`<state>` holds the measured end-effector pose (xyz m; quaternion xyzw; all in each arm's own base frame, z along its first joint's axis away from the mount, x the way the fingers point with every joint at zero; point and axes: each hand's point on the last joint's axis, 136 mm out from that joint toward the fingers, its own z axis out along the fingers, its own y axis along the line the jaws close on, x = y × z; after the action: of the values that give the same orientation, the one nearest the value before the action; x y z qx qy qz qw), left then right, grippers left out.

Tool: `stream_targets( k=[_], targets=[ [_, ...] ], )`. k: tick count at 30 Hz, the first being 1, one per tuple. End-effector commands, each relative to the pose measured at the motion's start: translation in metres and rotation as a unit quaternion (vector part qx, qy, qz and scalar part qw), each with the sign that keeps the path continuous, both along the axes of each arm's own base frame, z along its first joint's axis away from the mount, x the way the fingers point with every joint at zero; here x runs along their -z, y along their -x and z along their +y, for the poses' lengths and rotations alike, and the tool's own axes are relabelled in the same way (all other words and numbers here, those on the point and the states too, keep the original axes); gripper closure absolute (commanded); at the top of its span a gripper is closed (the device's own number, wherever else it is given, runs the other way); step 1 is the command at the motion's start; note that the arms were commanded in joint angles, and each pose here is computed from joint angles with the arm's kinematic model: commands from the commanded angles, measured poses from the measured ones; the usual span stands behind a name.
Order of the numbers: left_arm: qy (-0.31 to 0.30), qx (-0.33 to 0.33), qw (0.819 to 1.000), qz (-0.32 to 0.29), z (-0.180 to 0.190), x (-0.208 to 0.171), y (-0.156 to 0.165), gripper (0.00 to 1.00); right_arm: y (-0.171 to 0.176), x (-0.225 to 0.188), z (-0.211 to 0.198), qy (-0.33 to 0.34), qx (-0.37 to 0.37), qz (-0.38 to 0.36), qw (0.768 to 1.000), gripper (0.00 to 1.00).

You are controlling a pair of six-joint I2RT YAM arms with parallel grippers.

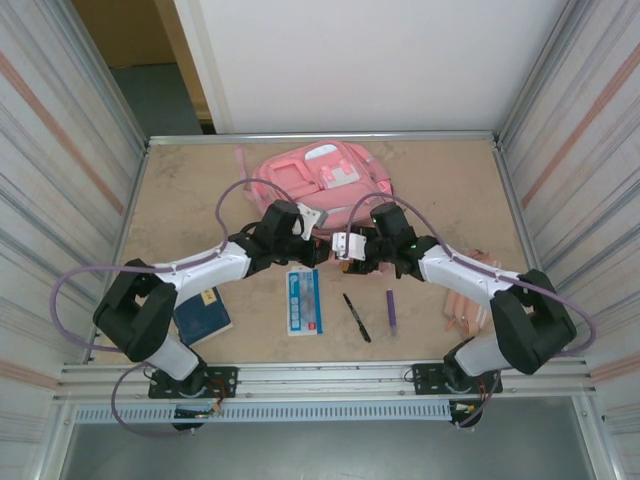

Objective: Pack the student bag

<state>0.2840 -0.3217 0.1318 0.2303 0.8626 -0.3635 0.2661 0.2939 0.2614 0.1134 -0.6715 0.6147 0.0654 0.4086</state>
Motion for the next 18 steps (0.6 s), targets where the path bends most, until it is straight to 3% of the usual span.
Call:
stream_targets(
  k=[1, 4, 8, 14, 18],
  targets=[
    [0.046, 0.024, 0.998, -0.028, -0.014, -0.031, 0.002, 1.0, -0.023, 0.001, 0.0, 0.026, 0.049, -0.028, 0.998, 0.43],
    [0.033, 0.016, 0.999, -0.037, -0.004, -0.029, 0.004, 1.0, -0.016, 0.011, 0.004, 0.066, 0.027, -0.029, 0.997, 0.77],
    [-0.015, -0.046, 0.998, -0.041, 0.04, -0.015, -0.013, 1.0, -0.003, 0.01, 0.003, 0.075, 0.002, -0.038, 0.996, 0.99],
    [0.01, -0.182, 0.983, 0.005, 0.131, 0.01, -0.058, 1.0, 0.005, -0.024, 0.001, 0.038, -0.011, -0.046, 0.998, 1.0],
    [-0.027, -0.24, 0.97, 0.022, 0.173, 0.021, -0.083, 1.0, 0.026, -0.036, -0.001, 0.041, -0.06, -0.042, 0.996, 1.0]
  ],
)
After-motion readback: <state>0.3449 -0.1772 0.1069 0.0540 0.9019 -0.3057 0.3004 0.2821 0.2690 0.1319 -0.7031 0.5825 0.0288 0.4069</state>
